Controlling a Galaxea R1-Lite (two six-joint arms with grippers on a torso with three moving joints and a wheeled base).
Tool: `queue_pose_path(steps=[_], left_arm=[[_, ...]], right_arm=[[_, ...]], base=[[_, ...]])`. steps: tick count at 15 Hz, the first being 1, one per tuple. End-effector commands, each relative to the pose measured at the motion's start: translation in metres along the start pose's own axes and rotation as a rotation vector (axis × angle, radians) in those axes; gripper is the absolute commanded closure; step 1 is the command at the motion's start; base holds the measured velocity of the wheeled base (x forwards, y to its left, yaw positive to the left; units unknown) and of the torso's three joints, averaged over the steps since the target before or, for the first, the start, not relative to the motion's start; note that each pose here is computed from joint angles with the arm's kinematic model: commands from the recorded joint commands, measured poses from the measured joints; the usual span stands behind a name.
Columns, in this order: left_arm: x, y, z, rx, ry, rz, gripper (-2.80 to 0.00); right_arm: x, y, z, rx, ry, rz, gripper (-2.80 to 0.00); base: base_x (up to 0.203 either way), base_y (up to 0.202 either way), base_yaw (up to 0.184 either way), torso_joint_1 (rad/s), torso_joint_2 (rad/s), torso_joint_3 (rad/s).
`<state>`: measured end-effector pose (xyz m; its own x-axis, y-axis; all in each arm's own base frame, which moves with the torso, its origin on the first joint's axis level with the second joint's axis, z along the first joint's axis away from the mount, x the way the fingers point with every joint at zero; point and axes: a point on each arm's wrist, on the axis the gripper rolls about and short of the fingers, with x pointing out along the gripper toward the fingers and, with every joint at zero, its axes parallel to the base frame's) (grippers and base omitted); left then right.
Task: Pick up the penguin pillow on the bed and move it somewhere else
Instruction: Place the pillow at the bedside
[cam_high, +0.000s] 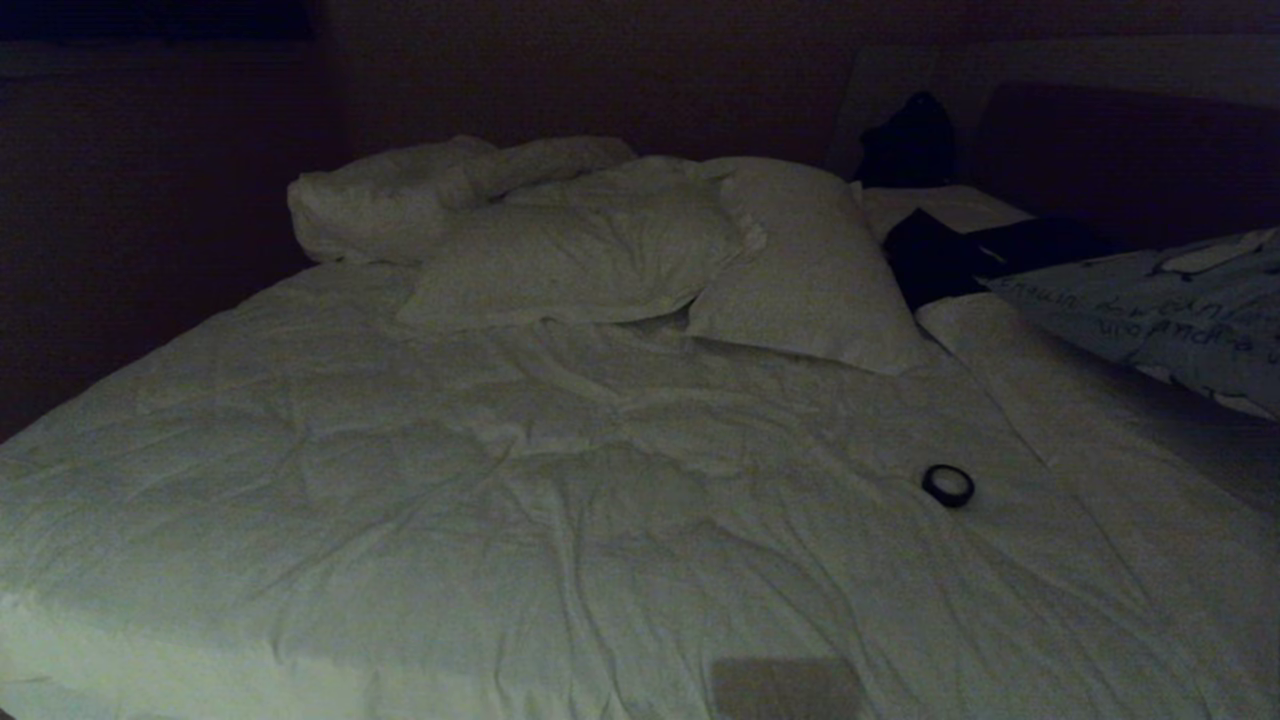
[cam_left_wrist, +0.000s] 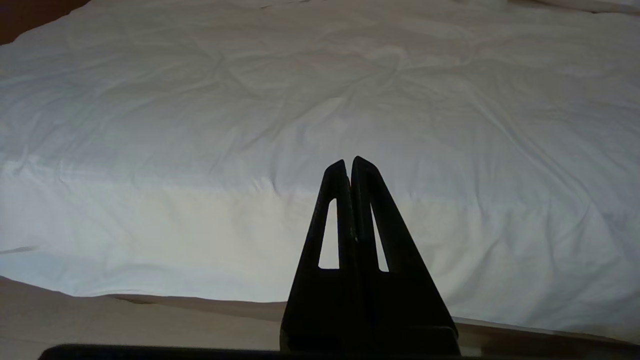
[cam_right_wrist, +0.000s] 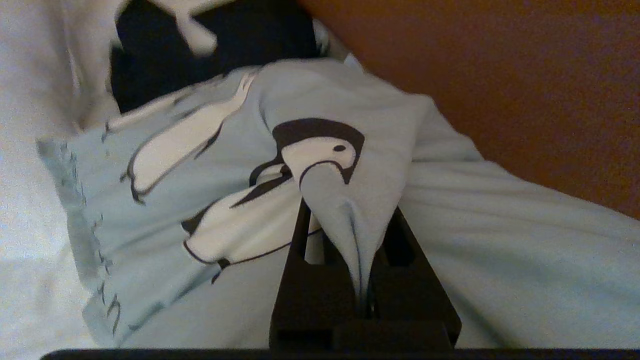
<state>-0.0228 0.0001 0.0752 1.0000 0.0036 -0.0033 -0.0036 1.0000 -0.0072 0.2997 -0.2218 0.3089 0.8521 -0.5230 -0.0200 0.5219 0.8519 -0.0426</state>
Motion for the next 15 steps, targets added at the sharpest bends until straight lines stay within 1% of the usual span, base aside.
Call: queue_pose_path(steps=[1, 2, 5, 8, 9, 11, 12, 15], left_arm=[[0.0, 0.0, 0.0, 0.0, 0.001, -0.001, 0.0], [0.0, 0.0, 0.0, 0.0, 0.001, -0.002, 0.0], [0.0, 0.0, 0.0, 0.0, 0.001, -0.001, 0.0], [0.0, 0.0, 0.0, 0.0, 0.001, 0.0, 0.0], [0.0, 0.0, 0.0, 0.0, 0.001, 0.0, 0.0], [0.0, 0.0, 0.0, 0.0, 0.001, -0.001, 0.0], [0.0, 0.0, 0.0, 0.0, 0.001, 0.001, 0.0], [0.0, 0.0, 0.0, 0.0, 0.001, 0.001, 0.0]], right_arm=[[0.004, 0.0, -0.008, -0.003, 0.033, 0.03, 0.0], [0.007, 0.0, -0.01, -0.004, 0.022, 0.034, 0.0], [0.015, -0.001, -0.01, -0.006, -0.05, 0.033, 0.0], [0.014, -0.001, -0.007, -0.002, -0.059, 0.031, 0.0], [0.014, -0.001, -0.007, 0.009, -0.062, 0.031, 0.0], [0.013, -0.001, -0.001, 0.051, -0.097, 0.033, 0.0], [0.014, -0.001, -0.001, 0.058, -0.111, 0.033, 0.0], [0.019, -0.001, -0.006, 0.059, -0.112, 0.034, 0.0]], base=[[0.0, 0.0, 0.0, 0.0, 0.0, 0.0], [0.0, 0.0, 0.0, 0.0, 0.0, 0.0], [0.0, 0.0, 0.0, 0.0, 0.0, 0.0], [0.0, 0.0, 0.0, 0.0, 0.0, 0.0], [0.0, 0.0, 0.0, 0.0, 0.0, 0.0], [0.0, 0.0, 0.0, 0.0, 0.0, 0.0], [0.0, 0.0, 0.0, 0.0, 0.0, 0.0], [0.0, 0.0, 0.0, 0.0, 0.0, 0.0]])
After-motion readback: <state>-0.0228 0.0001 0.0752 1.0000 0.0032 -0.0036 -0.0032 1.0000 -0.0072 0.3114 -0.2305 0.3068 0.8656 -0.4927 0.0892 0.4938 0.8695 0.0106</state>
